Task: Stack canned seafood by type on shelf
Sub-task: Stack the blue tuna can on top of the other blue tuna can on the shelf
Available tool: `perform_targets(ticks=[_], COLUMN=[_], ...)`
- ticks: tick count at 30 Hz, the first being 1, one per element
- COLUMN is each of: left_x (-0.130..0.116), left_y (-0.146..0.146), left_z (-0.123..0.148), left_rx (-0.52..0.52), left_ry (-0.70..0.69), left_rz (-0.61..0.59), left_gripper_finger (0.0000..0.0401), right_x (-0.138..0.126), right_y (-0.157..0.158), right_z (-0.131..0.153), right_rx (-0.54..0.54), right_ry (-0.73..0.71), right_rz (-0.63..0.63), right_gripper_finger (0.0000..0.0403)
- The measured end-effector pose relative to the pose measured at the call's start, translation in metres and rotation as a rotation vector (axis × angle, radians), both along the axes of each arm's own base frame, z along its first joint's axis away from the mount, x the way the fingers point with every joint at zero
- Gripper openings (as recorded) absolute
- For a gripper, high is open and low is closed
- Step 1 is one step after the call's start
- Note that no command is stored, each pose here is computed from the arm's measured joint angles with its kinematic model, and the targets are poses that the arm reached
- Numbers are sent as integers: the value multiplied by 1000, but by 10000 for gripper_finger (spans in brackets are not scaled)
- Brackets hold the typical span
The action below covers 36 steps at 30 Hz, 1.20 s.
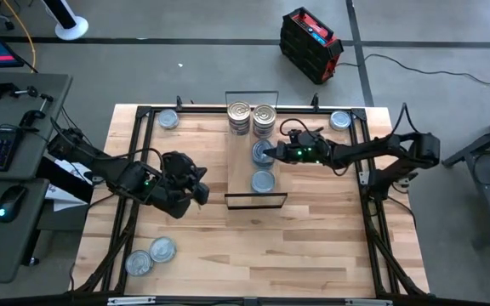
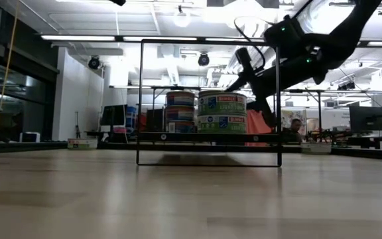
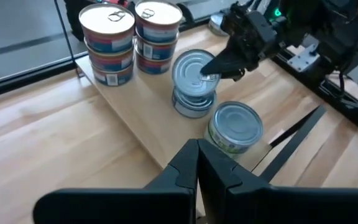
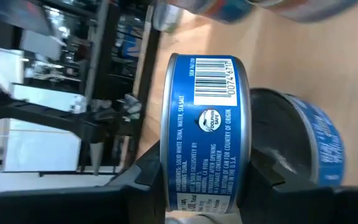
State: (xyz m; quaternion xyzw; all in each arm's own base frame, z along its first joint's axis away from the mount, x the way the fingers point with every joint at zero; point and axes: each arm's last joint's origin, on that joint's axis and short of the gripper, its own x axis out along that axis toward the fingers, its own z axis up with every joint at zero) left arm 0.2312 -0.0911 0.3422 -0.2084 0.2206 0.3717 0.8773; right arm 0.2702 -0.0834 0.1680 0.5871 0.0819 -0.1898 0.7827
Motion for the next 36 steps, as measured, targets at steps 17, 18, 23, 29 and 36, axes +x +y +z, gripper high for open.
perform_targets(ticks=[17,18,23,29,36], left_x=[0,0,0,0,-1], left_y=[-1,-1,-1,-1,-1], left_z=[-1,-1,-1,-1,-1], left_rx=[10,9,13,13,14], left_ry=[65,66,71,72,73], left_rz=[-67,-68,-74,-74,-74], left_gripper_finger=[0,0,0,0,0], right_x=[7,7,7,7,7], right_y=[-1,-1,0,1,1], right_z=[-3,-3,-4,-3,-3], right_rx=[48,49,44,42,69], right_ry=[23,27,29,29,19], right_rz=[-11,-11,-6,-1,-2], right_gripper_finger=[181,181,182,200,314])
